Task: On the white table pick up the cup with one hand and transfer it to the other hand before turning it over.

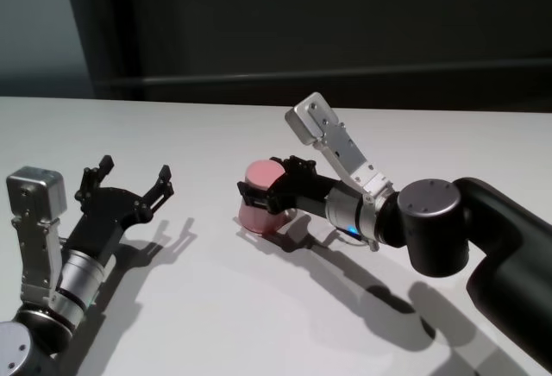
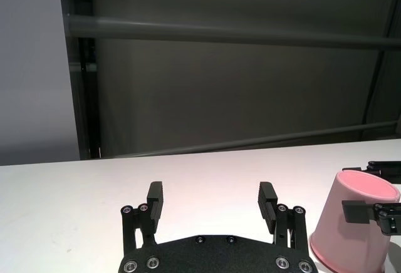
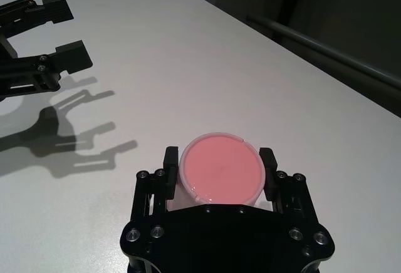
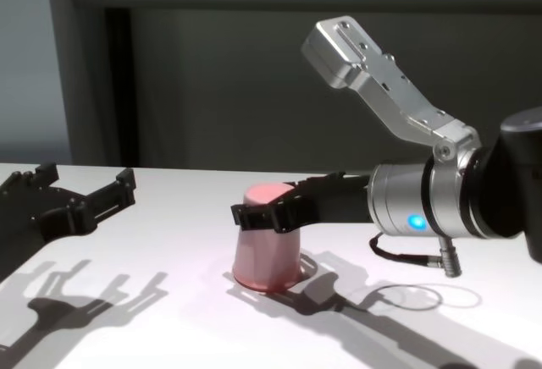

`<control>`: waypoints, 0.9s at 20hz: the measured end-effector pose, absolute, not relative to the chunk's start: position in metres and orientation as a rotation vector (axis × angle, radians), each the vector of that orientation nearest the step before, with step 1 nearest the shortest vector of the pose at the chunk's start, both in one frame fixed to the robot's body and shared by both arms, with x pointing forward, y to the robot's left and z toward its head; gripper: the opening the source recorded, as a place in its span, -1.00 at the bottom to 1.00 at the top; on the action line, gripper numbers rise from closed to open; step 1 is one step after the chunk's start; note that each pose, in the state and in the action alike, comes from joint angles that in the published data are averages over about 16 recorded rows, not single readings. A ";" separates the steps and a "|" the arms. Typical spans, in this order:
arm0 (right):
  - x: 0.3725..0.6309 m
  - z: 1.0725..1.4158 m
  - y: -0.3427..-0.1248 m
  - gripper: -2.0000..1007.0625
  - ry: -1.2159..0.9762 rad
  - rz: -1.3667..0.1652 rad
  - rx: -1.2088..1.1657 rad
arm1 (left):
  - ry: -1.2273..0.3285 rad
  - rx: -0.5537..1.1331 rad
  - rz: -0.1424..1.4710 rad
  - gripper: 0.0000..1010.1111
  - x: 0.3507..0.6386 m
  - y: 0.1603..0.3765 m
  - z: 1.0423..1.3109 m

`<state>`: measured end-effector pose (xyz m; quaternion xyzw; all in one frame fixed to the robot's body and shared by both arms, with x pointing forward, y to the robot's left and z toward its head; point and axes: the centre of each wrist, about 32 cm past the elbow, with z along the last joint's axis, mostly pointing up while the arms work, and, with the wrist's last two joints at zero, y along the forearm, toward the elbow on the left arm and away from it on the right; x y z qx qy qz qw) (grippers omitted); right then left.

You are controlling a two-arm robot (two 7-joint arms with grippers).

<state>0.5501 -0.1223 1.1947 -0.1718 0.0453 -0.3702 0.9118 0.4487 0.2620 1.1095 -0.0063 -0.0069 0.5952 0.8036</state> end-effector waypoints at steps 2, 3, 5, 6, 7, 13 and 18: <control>0.550 1.194 -0.123 0.63 0.095 -0.764 -0.356 | -0.015 -0.014 1.275 0.98 0.449 0.262 1.109; 0.550 1.194 -0.123 0.66 0.096 -0.764 -0.356 | -0.015 -0.014 1.275 0.98 0.449 0.262 1.109; 0.549 1.193 -0.123 0.73 0.097 -0.766 -0.355 | -0.015 -0.014 1.275 0.98 0.449 0.262 1.109; 0.549 1.193 -0.124 0.76 0.096 -0.767 -0.351 | -0.015 -0.014 1.275 0.98 0.449 0.262 1.109; 0.549 1.194 -0.124 0.79 0.095 -0.768 -0.346 | -0.015 -0.014 1.275 0.98 0.449 0.262 1.109; 0.549 1.196 -0.128 0.95 0.083 -0.779 -0.287 | -0.015 -0.014 1.275 0.98 0.449 0.262 1.109; 0.549 1.198 -0.133 0.99 0.059 -0.807 -0.209 | -0.015 -0.014 1.275 0.98 0.449 0.262 1.109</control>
